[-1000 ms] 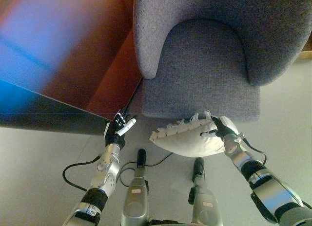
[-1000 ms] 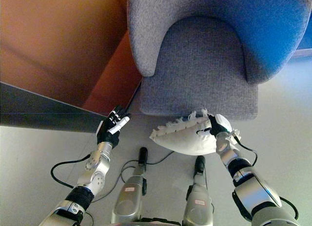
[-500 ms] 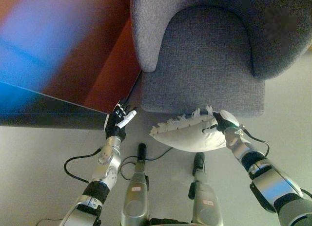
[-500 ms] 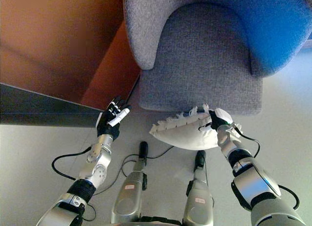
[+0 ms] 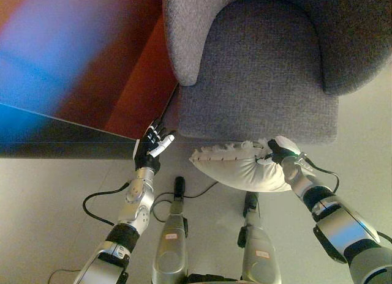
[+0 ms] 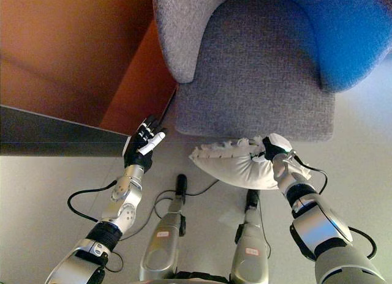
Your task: Pick up the pillow and put it on the sofa.
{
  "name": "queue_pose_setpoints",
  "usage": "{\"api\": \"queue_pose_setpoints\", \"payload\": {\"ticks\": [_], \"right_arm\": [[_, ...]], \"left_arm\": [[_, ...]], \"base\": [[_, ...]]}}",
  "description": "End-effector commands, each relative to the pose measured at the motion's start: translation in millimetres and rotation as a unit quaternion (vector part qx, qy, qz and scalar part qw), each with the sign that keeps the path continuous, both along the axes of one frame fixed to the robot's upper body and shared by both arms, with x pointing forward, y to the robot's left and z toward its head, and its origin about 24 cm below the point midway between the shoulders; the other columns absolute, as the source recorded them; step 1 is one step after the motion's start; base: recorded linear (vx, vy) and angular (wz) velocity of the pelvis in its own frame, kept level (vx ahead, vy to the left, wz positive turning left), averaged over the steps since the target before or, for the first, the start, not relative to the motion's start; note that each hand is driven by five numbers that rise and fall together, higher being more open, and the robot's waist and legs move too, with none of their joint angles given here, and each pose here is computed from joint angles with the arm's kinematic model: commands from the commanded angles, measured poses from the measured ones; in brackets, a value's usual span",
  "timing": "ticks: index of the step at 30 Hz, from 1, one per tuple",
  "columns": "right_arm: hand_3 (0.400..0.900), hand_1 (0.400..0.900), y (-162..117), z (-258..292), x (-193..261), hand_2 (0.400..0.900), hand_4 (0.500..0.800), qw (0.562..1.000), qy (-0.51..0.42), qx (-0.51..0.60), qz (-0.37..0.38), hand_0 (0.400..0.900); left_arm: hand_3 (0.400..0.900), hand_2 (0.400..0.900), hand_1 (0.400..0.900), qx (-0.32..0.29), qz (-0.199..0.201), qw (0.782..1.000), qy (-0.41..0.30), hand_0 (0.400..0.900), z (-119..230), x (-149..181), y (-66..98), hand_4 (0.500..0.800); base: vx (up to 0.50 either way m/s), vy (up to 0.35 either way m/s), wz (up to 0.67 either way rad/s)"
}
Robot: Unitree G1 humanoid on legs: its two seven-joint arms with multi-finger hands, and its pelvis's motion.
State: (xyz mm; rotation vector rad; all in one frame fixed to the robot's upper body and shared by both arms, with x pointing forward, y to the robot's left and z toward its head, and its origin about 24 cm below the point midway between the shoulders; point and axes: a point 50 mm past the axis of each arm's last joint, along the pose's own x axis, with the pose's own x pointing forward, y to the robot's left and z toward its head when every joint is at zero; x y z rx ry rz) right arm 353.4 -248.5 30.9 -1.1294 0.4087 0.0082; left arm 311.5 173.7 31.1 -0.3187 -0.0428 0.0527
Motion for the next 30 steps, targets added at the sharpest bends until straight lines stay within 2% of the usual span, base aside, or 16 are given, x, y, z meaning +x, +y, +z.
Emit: {"api": "queue_pose_setpoints", "payload": {"ticks": [1, 8, 16, 25, 30], "right_arm": [[0.400, 0.400, -12, 51, 22, 0.400, 0.500, 0.997, -0.069, -0.039, 0.007, 0.400], [0.400, 0.400, -15, 37, 12, 0.400, 0.500, 0.998, -0.064, -0.023, 0.007, 0.400], [0.400, 0.400, -12, 24, -2, 0.400, 0.500, 0.998, -0.030, -0.021, 0.041, 0.400], [0.400, 0.400, -16, 14, -33, 0.400, 0.500, 0.998, -0.041, -0.010, 0.044, 0.400], [0.400, 0.400, -22, 7, -52, 0.400, 0.500, 0.999, -0.028, -0.015, 0.041, 0.400]], "left_arm": [[0.900, 0.900, 0.900, 0.005, 0.003, 0.994, -0.106, 0.900, 43, 14, 4.1, 0.800], [0.900, 0.900, 0.900, 0.002, 0.009, 0.996, -0.085, 0.900, 33, 9, 9.2, 0.800], [0.900, 0.900, 0.900, 0.006, 0.021, 0.999, -0.037, 0.900, 12, -2, 18.0, 0.800], [0.900, 0.900, 0.900, 0.016, 0.045, 0.998, 0.051, 0.900, -31, -38, 39.2, 0.800], [0.900, 0.900, 0.900, 0.025, 0.041, 0.994, 0.100, 0.900, -52, -61, 47.7, 0.800]], "base": [[0.000, 0.000, 0.00], [0.000, 0.000, 0.00], [0.068, -0.023, 0.03], [0.180, -0.037, 0.01], [0.218, -0.004, -0.01]]}}
